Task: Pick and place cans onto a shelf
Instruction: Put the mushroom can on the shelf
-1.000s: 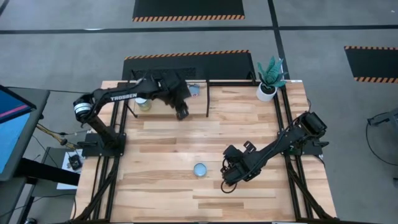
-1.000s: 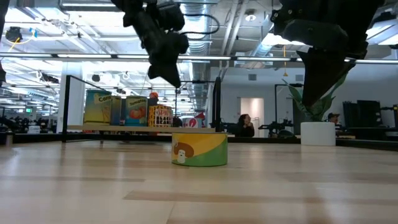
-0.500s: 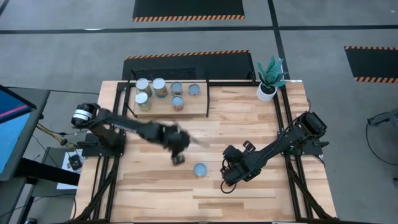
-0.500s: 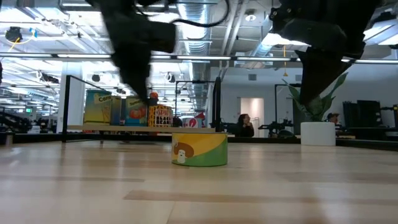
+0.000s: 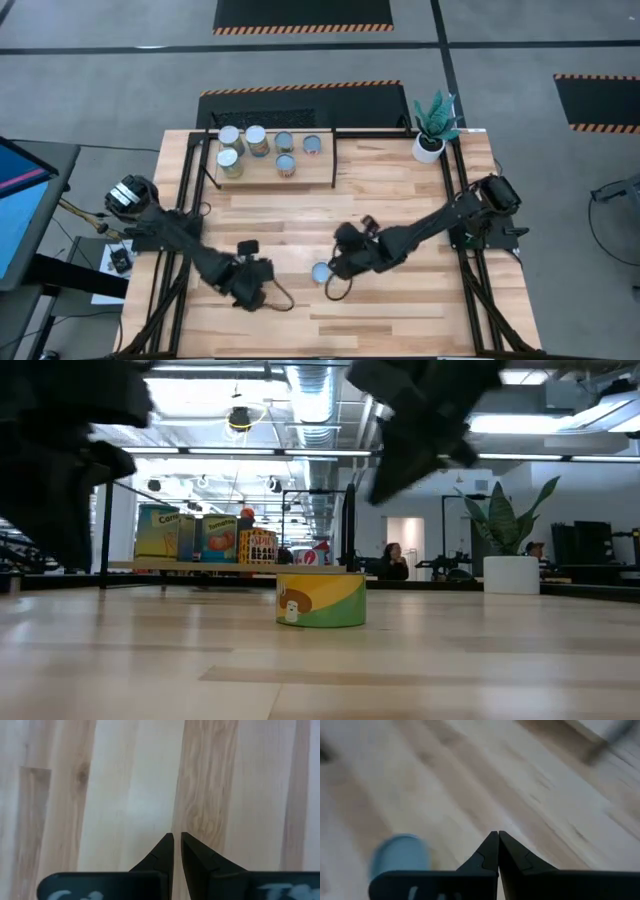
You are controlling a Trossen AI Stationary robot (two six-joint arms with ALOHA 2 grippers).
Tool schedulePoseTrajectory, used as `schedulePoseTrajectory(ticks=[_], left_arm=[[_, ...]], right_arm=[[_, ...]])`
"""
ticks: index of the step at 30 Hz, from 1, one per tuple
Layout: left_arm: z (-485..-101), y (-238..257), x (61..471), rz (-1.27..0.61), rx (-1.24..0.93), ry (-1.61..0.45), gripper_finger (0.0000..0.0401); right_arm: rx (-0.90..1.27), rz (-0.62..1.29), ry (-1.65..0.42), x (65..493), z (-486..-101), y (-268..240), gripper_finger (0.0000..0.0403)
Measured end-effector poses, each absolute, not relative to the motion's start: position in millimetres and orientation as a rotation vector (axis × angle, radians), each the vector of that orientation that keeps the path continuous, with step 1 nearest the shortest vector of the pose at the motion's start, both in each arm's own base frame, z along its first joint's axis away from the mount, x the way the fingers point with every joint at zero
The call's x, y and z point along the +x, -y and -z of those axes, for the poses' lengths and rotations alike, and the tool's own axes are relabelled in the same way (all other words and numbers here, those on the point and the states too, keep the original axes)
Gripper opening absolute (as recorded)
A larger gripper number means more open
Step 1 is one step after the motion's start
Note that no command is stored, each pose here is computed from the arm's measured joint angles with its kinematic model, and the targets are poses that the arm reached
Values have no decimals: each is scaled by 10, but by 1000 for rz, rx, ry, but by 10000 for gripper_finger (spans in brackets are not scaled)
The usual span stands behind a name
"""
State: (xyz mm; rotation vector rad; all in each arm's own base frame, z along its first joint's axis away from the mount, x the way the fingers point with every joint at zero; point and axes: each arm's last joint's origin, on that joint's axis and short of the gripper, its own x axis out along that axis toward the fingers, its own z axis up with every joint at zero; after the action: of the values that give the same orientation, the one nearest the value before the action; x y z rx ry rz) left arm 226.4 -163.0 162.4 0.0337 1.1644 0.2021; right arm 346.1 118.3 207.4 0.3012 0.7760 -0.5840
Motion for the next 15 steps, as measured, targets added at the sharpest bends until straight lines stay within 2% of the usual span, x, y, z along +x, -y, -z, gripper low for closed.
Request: schedulePoseTrajectory(ticks=[4,9,15], left_arm=[[-1533,1749,2093,-204,107,-1100,23],[-1434,1819,1953,-199,143,-1038,22],[-1399,1839,1914,-201,164,-990,22]], right_arm=[[265,390,-763,3606,-2126,-1166,24],[369,202,-826,3677,-2138,-1109,24],[363,215,-829,3686,-2135,-1064,24]])
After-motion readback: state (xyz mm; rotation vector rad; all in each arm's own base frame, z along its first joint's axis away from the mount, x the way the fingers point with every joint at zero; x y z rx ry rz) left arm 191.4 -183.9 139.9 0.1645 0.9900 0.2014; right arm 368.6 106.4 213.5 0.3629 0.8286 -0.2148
